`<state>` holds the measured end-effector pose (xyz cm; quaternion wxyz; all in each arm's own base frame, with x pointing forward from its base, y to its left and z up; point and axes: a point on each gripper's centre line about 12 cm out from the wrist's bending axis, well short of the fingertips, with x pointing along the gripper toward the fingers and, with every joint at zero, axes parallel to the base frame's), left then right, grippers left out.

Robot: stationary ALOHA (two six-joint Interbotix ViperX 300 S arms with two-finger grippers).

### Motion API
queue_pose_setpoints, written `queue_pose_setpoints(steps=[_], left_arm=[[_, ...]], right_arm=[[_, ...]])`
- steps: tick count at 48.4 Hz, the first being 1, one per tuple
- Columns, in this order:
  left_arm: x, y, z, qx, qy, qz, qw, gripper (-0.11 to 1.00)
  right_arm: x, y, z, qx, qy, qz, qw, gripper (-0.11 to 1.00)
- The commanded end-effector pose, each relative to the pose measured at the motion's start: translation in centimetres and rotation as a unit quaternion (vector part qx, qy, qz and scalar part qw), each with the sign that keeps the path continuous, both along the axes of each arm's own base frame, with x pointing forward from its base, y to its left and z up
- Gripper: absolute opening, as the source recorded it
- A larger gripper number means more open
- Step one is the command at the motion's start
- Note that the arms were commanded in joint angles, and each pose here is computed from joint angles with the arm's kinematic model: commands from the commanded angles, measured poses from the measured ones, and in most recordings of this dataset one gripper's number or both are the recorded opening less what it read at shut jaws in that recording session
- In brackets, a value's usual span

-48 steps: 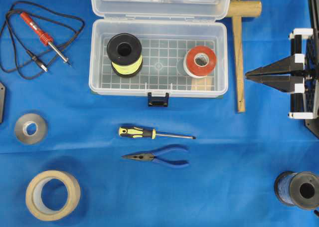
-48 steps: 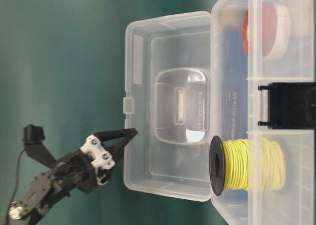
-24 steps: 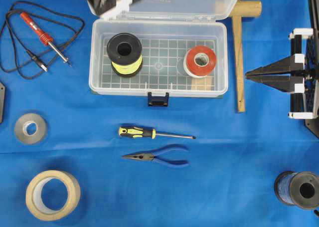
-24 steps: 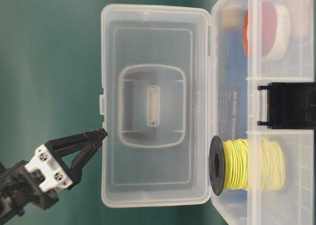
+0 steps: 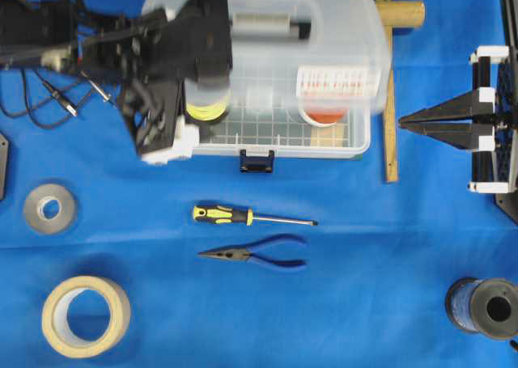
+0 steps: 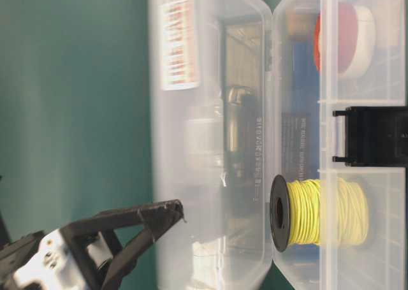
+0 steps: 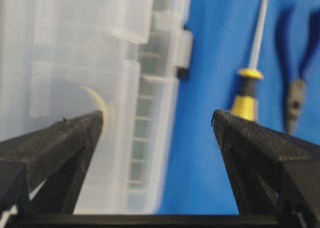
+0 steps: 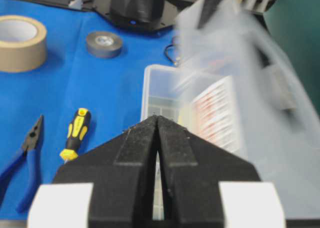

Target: Close the tool box with the left arm.

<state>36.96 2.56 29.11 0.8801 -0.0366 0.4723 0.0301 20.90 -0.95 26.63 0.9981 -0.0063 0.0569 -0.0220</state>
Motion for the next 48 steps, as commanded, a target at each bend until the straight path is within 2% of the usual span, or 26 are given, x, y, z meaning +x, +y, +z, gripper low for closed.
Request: queue_pose_setpoints(steps=[1, 5, 10, 17, 24, 29, 35, 41, 48], left_arm=[[-0.4, -2.2, 1.6, -0.005, -0.021, -0.023, 0.9995, 0.88], [-0.8, -3.9, 2.3, -0.008, -0.029, -0.042, 0.9987, 0.88], [-1.3, -4.5, 3.6, -0.007, -0.052, -0.051, 0.9973, 0.88], [-2.6, -3.9, 4.5, -0.001, -0.095, -0.044, 0.9945, 0.88], [-5.2, -2.9, 5.1, 0.005, -0.166, -0.031, 0.9856, 0.88], [-7.8, -2.6, 5.7, 0.01, -0.231, -0.027, 0.9724, 0.88], [-10.9, -2.5, 5.6, 0.014, -0.312, -0.025, 0.9495, 0.88], [-14.3, -2.5, 4.1, 0.016, -0.367, -0.022, 0.9297, 0.87], [-17.0, -2.5, 1.6, 0.017, -0.406, -0.02, 0.9135, 0.87]], right_arm=[[0.2, 0.0, 0.8, -0.001, -0.011, -0.001, 0.9999, 0.0], [0.2, 0.0, 0.9, -0.001, -0.011, -0.001, 0.9999, 0.0], [0.2, 0.0, 1.0, -0.001, -0.013, -0.001, 0.9999, 0.0], [0.2, 0.0, 1.0, -0.001, -0.015, -0.001, 0.9999, 0.0], [0.1, 0.0, 1.2, 0.0, -0.018, -0.001, 0.9998, 0.0], [0.0, 0.0, 1.5, -0.001, -0.024, -0.001, 0.9997, 0.0], [-0.1, 0.0, 1.6, -0.001, -0.026, -0.001, 0.9997, 0.0], [-0.2, 0.0, 1.6, -0.002, -0.028, -0.001, 0.9996, 0.0], [-0.2, 0.0, 1.8, -0.003, -0.031, 0.0, 0.9995, 0.0]])
